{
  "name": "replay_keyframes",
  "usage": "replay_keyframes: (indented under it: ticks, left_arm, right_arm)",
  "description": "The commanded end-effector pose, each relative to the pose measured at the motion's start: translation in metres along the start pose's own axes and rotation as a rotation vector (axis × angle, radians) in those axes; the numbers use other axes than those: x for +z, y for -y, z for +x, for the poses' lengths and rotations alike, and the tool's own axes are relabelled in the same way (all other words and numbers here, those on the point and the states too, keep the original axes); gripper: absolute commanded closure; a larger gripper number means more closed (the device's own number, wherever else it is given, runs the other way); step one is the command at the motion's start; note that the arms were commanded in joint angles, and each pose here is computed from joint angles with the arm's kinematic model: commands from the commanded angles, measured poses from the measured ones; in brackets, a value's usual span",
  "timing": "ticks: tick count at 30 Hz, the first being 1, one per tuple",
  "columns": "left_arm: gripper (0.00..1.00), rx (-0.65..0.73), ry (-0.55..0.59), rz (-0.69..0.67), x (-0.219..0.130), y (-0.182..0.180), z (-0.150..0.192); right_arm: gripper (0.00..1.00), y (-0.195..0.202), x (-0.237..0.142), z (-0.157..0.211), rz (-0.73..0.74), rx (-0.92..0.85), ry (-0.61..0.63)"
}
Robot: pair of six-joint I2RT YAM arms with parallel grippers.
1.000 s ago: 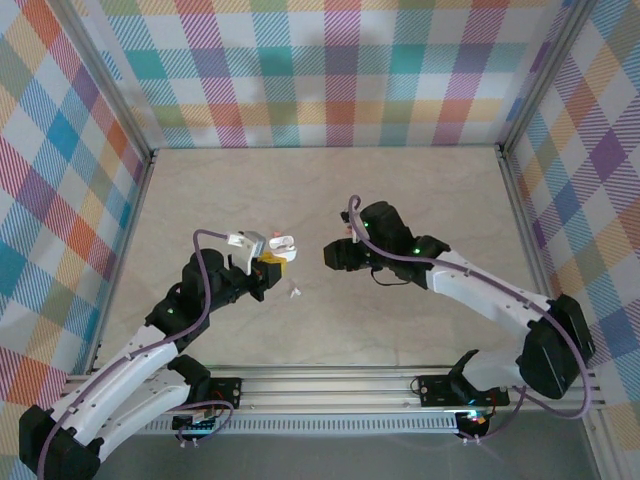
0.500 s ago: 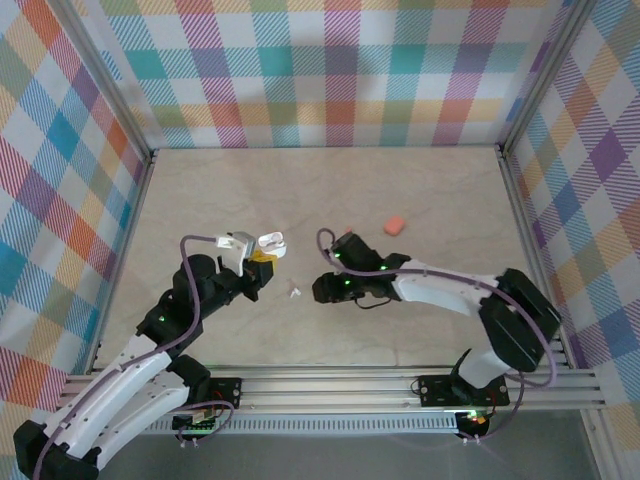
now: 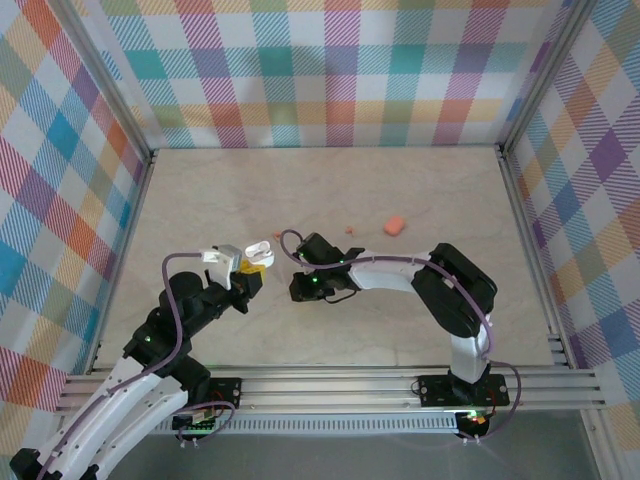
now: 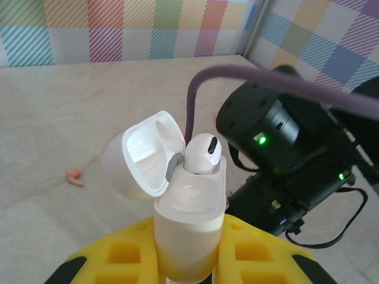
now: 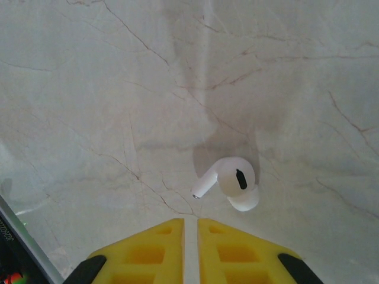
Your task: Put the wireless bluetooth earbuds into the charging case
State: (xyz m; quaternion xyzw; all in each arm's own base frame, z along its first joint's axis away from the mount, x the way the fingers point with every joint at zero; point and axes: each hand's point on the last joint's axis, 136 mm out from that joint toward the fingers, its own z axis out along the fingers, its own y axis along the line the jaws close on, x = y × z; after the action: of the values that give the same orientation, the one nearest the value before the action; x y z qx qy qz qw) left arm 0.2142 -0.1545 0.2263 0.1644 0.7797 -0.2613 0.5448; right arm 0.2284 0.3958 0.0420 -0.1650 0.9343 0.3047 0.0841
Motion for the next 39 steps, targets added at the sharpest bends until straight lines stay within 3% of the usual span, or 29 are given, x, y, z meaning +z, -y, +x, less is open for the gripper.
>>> replay_keyframes:
  ticks: [1, 27, 39]
  left_arm:
    - [1.00, -0.020, 0.010, -0.015, 0.000, -0.003, 0.002]
    - [1.00, 0.009, -0.016, -0.025, 0.007, -0.005, 0.007]
    - [1.00, -0.012, -0.035, 0.006, 0.010, -0.001, 0.015]
  right_arm:
    - [0.86, -0.003, -0.004, -0.006, 0.018, -0.027, 0.009]
    - [0.90, 0.009, 0.014, 0.010, 0.002, 0.015, -0.066]
    - [0.93, 0.023, 0.010, -0.016, 0.089, -0.037, -0.027]
